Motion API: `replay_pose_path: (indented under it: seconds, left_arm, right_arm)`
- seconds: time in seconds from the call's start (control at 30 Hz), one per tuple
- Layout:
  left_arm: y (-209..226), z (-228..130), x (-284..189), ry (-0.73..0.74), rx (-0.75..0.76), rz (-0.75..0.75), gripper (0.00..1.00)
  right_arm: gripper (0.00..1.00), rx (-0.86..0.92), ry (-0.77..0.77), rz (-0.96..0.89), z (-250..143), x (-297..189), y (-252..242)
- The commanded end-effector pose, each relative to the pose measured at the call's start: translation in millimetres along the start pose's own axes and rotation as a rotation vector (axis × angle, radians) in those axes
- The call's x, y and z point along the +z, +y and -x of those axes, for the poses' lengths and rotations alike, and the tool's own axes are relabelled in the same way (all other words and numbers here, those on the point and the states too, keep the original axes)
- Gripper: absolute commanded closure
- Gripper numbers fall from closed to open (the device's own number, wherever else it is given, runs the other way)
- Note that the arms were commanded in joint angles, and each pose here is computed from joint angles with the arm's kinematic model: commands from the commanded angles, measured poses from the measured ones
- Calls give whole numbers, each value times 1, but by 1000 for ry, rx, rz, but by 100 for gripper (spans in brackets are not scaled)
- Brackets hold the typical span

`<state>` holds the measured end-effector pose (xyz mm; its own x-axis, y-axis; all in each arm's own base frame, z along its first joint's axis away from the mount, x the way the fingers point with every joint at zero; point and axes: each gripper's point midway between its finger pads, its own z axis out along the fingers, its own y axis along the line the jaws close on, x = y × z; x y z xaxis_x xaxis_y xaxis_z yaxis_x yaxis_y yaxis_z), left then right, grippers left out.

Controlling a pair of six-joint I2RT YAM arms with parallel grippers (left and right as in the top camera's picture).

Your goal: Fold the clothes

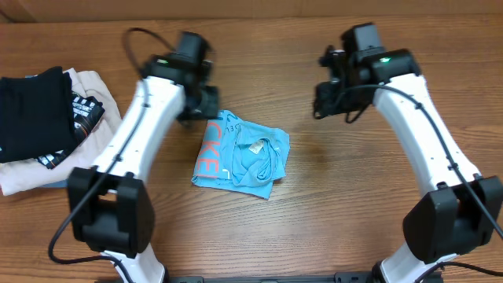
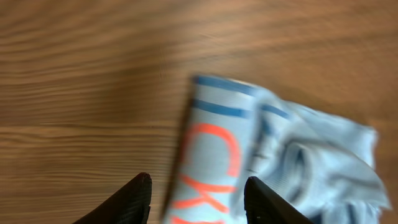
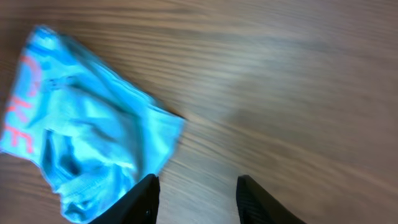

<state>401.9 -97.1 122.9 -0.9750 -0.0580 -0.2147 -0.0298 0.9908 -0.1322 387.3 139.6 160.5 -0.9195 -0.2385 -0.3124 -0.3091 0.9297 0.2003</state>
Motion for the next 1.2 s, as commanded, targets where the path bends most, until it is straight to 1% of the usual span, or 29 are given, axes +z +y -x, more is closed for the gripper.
replay_pose_path:
  seconds: [0.0, 0.1, 0.2, 0.37, 0.5, 0.53, 0.7, 0.83, 0.97, 1.17]
  left_arm:
    - [20, 10, 0, -3, -73, -12, 48]
    - [33, 7, 12, 29, -97, -1, 48]
    - [37, 1, 30, 82, -94, 6, 49]
    - [30, -17, 59, 197, -61, -38, 49]
    - [30, -27, 75, 259, -61, -47, 49]
    - [27, -30, 78, 276, -41, -69, 49]
    - [26, -31, 78, 283, -25, -80, 48]
    - [26, -31, 78, 282, -25, -82, 47]
    - [23, -32, 78, 283, -22, -88, 46]
    - [15, -34, 79, 287, -6, -97, 43]
  right_arm:
    - [55, -130, -35, 66, 8, 4, 52]
    - [54, -212, -38, 105, 7, 18, 88]
    - [54, -269, -1, 130, -3, 38, 115]
    - [54, -335, 66, 182, -21, 66, 150]
    - [53, -377, 103, 200, -34, 84, 170]
    - [53, -373, 113, 201, -36, 91, 175]
    - [54, -314, 145, 191, -40, 112, 175]
    - [54, -307, 173, 187, -45, 127, 172]
    - [54, -304, 189, 186, -48, 134, 171]
    - [55, -309, 166, 182, -43, 136, 172]
